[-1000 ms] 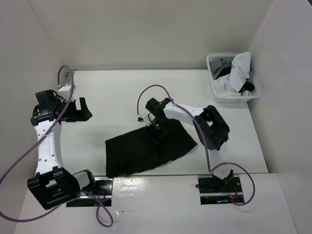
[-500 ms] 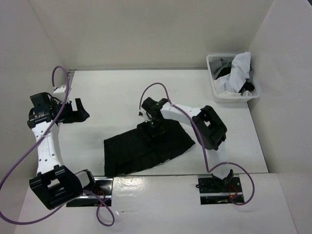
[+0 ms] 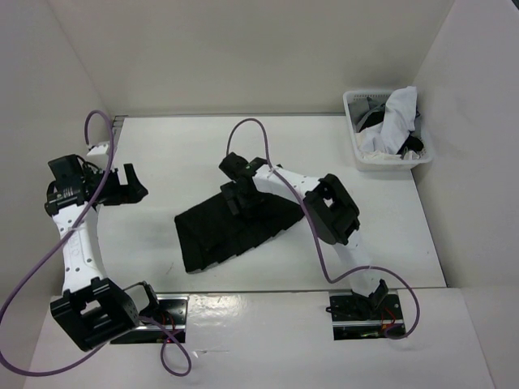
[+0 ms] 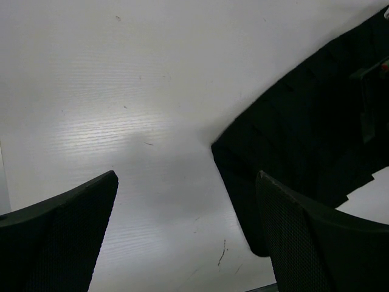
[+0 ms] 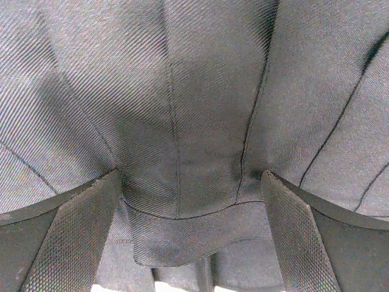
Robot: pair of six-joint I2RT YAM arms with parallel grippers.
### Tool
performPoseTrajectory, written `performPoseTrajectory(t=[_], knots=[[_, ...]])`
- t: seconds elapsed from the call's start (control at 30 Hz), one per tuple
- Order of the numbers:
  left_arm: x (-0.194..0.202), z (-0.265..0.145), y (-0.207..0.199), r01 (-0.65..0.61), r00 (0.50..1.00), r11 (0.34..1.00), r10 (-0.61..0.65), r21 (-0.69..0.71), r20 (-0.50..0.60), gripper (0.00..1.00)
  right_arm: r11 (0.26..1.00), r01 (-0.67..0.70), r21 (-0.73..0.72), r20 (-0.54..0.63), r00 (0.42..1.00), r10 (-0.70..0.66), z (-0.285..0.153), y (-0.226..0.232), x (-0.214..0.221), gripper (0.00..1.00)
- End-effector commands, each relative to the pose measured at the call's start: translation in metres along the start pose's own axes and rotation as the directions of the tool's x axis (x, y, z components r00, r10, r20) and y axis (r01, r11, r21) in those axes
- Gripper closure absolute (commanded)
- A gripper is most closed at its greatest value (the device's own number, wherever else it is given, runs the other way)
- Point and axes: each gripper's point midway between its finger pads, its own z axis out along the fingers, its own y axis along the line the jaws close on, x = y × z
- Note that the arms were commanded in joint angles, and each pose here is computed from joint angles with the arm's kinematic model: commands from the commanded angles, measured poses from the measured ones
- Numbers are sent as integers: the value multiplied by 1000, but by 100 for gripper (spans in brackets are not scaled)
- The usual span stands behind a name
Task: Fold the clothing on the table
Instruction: Fold the skirt
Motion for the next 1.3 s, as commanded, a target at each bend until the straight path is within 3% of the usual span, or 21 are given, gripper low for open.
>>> performPoseTrajectory(t=[0.0,0.27,0.63,1.27], knots=[[-7,-5,-5,-41,998,999,40,19,46,0,976,-51,209,35,998,45,35,-29,-10,1],[-10,-9,1,-40,997,999,40,-9,63,0,970,-150,190,38,989,145,43,-36,-30,1],[-4,-3,3,-25,999,1000,25,-2,41,0,918,-335,211,69,942,328,57,-86,-56,1],[-4,-5,9,-23,999,1000,23,-16,45,0,865,-442,238,184,895,406,39,-141,-97,1]])
